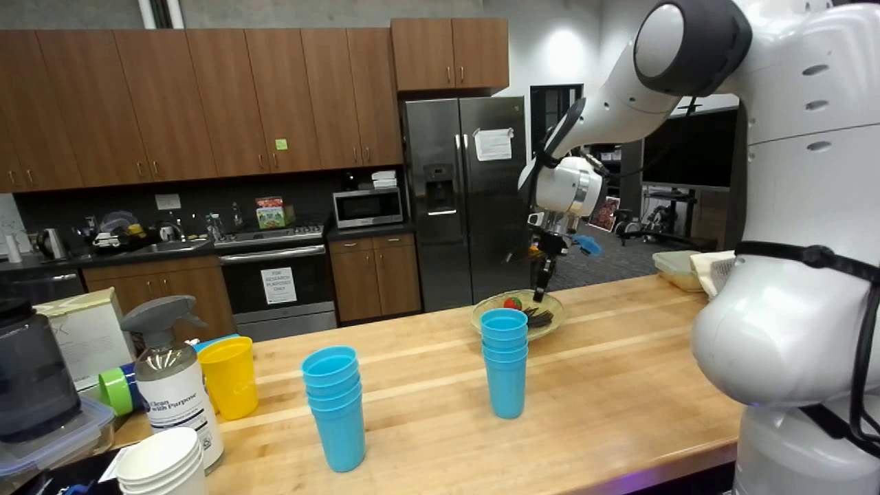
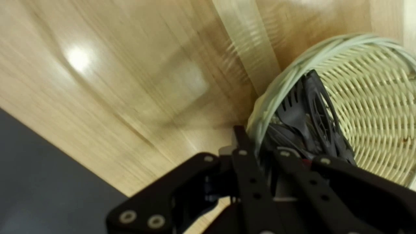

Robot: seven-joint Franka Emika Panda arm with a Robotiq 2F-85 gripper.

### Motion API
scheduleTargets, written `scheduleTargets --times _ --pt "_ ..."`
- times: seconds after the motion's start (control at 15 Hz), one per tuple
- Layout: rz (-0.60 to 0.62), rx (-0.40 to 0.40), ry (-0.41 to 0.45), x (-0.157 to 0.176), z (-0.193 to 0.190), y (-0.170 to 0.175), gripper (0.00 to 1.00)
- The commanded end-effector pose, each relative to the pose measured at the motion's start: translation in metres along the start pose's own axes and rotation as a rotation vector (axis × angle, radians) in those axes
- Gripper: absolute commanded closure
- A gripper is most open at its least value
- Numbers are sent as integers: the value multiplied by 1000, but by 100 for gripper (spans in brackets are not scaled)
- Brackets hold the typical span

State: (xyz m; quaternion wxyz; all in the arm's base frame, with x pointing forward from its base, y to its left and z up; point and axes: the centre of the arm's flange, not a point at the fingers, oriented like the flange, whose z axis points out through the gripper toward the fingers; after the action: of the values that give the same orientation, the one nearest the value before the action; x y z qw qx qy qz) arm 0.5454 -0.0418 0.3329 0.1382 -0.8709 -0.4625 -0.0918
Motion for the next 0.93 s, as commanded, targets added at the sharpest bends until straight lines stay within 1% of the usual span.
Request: scheduleTargets --times 0.0,0.13,0.33,0.53,0.67,0.73,0.8,0.87 --pt "34 14 37 -53 3 21 99" --pt "67 15 60 -82 4 30 99" --pt "103 17 102 -112 0 39 99" --pt "119 23 126 -126 -3 44 99" --pt "121 23 133 -128 -5 43 99" --pt "122 22 137 -127 -6 41 97" --pt "121 20 139 -125 -7 40 69" --pt "118 18 139 -123 -8 39 69"
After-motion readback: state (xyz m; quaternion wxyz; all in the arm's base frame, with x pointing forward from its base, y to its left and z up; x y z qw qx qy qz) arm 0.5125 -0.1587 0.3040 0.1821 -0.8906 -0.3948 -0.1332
